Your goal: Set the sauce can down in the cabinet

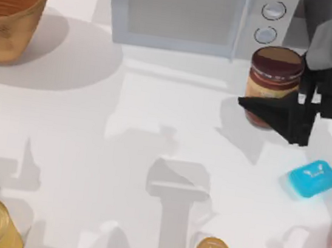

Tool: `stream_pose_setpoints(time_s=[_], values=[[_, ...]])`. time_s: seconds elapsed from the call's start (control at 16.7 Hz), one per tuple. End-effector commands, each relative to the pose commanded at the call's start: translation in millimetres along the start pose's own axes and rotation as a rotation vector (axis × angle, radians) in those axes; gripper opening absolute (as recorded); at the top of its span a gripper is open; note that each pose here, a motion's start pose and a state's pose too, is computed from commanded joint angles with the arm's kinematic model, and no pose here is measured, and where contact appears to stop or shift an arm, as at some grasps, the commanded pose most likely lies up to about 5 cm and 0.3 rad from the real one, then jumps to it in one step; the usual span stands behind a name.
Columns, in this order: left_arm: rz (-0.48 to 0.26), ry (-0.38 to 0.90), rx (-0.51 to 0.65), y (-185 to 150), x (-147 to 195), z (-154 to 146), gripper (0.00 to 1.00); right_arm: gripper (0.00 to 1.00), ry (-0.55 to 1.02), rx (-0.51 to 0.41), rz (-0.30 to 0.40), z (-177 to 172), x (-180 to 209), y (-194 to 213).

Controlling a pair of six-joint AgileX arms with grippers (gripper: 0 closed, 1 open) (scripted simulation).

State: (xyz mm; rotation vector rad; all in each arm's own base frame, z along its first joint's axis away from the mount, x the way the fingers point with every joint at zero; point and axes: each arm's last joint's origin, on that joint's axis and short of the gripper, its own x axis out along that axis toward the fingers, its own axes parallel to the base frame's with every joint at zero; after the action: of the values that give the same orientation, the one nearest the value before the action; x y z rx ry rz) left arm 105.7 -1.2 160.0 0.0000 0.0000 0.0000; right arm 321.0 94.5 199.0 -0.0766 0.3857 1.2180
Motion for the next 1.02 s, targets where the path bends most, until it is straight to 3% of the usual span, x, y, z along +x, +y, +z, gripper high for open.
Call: stream_pose_setpoints(time_s=[0.3, 0.66, 0.84, 1.02], values=[[0.000, 0.000, 0.000, 0.0, 0.0, 0.0, 1.00, 0.00, 0.012, 0.127, -0.366, -10.4, -66.8, 53.1], [0.000, 0.000, 0.000, 0.0, 0.0, 0.0, 1.00, 0.00, -0.131, 0.139, -0.819, -43.5, -122.7, 122.7], [0.000, 0.000, 0.000, 0.0, 0.0, 0.0, 1.00, 0.00, -0.235, 0.114, -0.998, -66.6, -134.9, 145.8], [0.000, 0.000, 0.000, 0.0, 0.0, 0.0, 1.00, 0.00, -0.328, 0.087, -1.126, -88.6, -138.9, 157.7]])
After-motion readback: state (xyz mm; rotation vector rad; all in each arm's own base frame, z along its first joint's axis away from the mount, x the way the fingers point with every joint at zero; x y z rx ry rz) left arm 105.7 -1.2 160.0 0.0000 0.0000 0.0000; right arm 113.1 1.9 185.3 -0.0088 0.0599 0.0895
